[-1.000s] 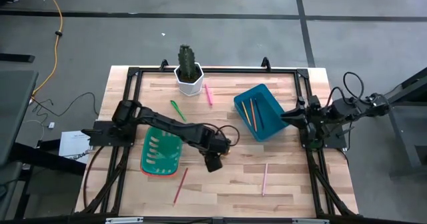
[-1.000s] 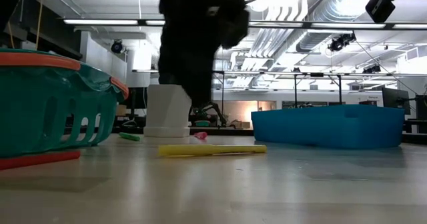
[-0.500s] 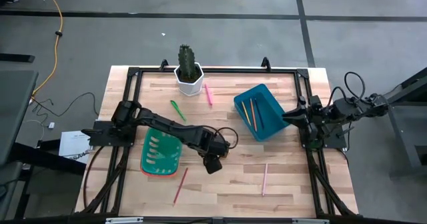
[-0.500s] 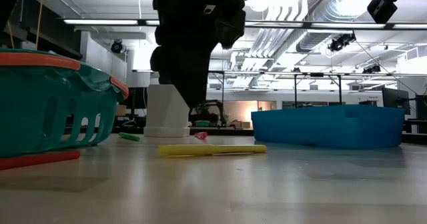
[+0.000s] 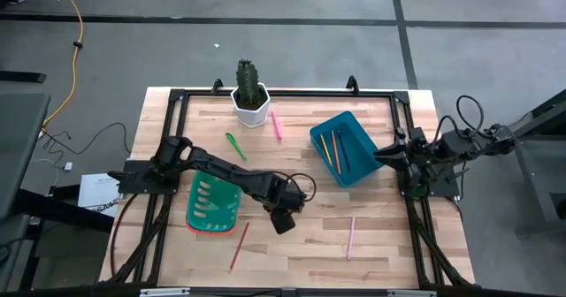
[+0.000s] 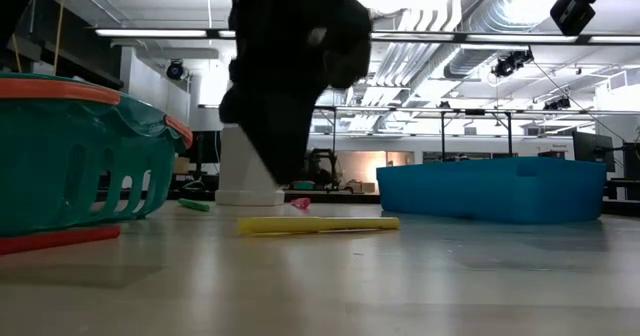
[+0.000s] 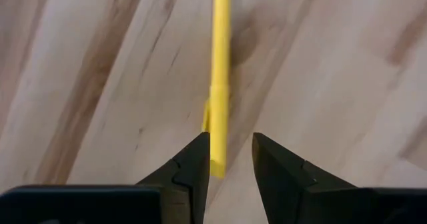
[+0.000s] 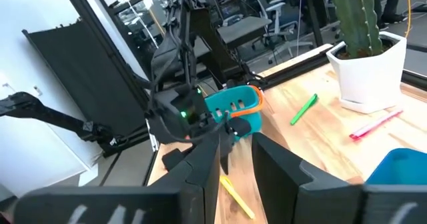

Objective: Sort pens & pencils
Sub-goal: Put the yellow pen into the green basket

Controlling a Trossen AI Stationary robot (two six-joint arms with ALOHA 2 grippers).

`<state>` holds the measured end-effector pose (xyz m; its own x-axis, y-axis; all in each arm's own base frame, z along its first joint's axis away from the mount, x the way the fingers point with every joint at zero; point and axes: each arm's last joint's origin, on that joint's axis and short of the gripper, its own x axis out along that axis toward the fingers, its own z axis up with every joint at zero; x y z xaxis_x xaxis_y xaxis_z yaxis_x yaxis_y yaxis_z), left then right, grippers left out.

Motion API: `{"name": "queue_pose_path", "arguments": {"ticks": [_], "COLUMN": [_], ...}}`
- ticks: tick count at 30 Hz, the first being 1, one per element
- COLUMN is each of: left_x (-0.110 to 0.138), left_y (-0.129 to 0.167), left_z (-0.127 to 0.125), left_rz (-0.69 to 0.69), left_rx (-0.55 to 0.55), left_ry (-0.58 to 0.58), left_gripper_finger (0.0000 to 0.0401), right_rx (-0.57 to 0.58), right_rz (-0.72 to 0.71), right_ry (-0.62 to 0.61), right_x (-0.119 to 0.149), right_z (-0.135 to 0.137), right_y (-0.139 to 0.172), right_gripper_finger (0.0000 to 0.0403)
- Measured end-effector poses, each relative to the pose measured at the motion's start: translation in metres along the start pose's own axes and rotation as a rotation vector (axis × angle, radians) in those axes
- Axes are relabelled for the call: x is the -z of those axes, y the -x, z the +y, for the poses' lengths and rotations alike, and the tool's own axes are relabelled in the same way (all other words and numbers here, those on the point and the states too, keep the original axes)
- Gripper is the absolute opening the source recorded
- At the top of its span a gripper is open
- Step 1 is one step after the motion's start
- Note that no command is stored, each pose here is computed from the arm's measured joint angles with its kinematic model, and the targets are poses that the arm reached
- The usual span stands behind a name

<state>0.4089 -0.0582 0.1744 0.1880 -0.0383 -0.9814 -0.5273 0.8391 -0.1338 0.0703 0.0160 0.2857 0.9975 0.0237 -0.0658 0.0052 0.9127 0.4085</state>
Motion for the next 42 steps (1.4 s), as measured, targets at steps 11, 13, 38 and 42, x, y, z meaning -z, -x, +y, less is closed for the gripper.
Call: {"name": "queue_pose_path", "arguments": {"ticks": [11,13,38,42], "left_x": [0.001,0.001,0.001,0.0], "left_y": [-0.012,-0.013,-0.025,-0.025], "left_z": [-0.003,-0.002,-0.001,0.0], "left_rz": [0.026,0.027,0.037,0.035], "left_rx": [0.009,0.008,-0.036,-0.037], "left_ry": [-0.003,-0.002,-0.01,-0.009], "left_gripper_finger": [0.0099,0.0099,0.0099,0.0099], "right_rx": [0.0,0.0,0.002,0.002], "right_rz": [0.019,0.019,0.024,0.024], "right_ry": [0.005,0.006,0.004,0.005], "right_x": [0.002,0.002,0.002,0.002], "right_z": [-0.001,-0.001,-0.001,-0.001], "right_y": [0.0,0.0,0.0,0.0], "right_gripper_finger": [0.0081,0.0081,0.0081,0.0081]}}
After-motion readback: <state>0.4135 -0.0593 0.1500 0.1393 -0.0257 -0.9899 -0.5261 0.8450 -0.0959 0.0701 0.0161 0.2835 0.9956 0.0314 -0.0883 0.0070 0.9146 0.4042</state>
